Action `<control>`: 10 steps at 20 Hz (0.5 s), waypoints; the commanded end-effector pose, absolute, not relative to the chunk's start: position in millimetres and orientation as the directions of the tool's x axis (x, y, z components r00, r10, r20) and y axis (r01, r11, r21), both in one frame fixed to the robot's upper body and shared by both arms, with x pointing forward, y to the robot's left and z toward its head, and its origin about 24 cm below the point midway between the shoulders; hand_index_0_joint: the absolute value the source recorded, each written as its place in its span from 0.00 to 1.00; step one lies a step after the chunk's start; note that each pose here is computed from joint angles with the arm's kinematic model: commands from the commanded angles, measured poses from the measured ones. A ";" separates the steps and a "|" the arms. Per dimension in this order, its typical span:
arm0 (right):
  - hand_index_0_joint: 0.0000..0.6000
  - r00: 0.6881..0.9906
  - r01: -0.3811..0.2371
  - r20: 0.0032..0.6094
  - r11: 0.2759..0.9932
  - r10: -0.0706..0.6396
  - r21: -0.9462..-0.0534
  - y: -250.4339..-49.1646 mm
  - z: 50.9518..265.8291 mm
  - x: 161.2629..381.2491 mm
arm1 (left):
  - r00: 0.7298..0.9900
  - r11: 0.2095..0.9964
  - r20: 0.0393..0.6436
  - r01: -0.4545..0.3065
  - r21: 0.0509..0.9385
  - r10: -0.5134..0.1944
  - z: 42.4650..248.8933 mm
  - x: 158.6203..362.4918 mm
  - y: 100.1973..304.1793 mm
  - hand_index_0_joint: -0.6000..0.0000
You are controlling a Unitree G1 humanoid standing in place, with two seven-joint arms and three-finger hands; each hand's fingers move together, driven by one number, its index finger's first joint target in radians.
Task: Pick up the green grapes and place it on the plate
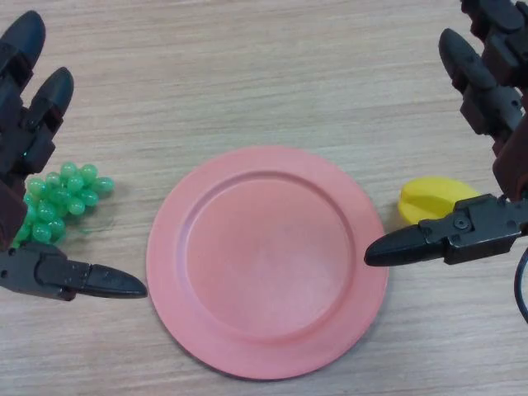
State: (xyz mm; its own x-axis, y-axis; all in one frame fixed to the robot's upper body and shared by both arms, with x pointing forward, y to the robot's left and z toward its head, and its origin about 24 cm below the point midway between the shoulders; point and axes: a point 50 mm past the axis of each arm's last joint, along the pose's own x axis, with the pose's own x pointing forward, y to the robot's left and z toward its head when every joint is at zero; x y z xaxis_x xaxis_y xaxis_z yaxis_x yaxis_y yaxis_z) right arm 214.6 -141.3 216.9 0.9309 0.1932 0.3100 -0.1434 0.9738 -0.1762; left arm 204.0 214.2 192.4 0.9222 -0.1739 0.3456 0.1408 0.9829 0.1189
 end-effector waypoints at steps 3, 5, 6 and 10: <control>0.00 0.855 -0.099 0.481 0.972 0.193 -0.213 -148.3 242.8 200.5 | 0.853 0.981 0.495 0.093 0.172 -0.167 217.1 191.7 216.2 1.00; 0.00 0.856 -0.096 0.482 0.973 0.189 -0.212 -149.6 241.6 200.6 | 0.855 0.979 0.489 0.093 0.183 -0.173 216.1 192.4 213.8 1.00; 0.00 0.856 -0.096 0.481 0.973 0.188 -0.211 -149.9 241.6 200.7 | 0.856 0.979 0.488 0.092 0.182 -0.172 216.7 192.7 214.6 1.00; 0.00 0.855 -0.095 0.484 0.973 0.189 -0.212 -148.8 242.8 200.0 | 0.854 0.969 0.508 -0.020 0.247 -0.112 222.1 199.3 235.5 1.00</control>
State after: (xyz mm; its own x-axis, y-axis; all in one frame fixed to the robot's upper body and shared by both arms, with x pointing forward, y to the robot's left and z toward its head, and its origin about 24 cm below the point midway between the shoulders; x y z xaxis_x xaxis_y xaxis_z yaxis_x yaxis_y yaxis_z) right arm 213.0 -144.9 218.4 0.9289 0.1961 0.3140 -0.1413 0.9718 -0.1888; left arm 216.5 226.5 188.6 0.9407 -0.1271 0.3145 0.0790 0.9838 0.1612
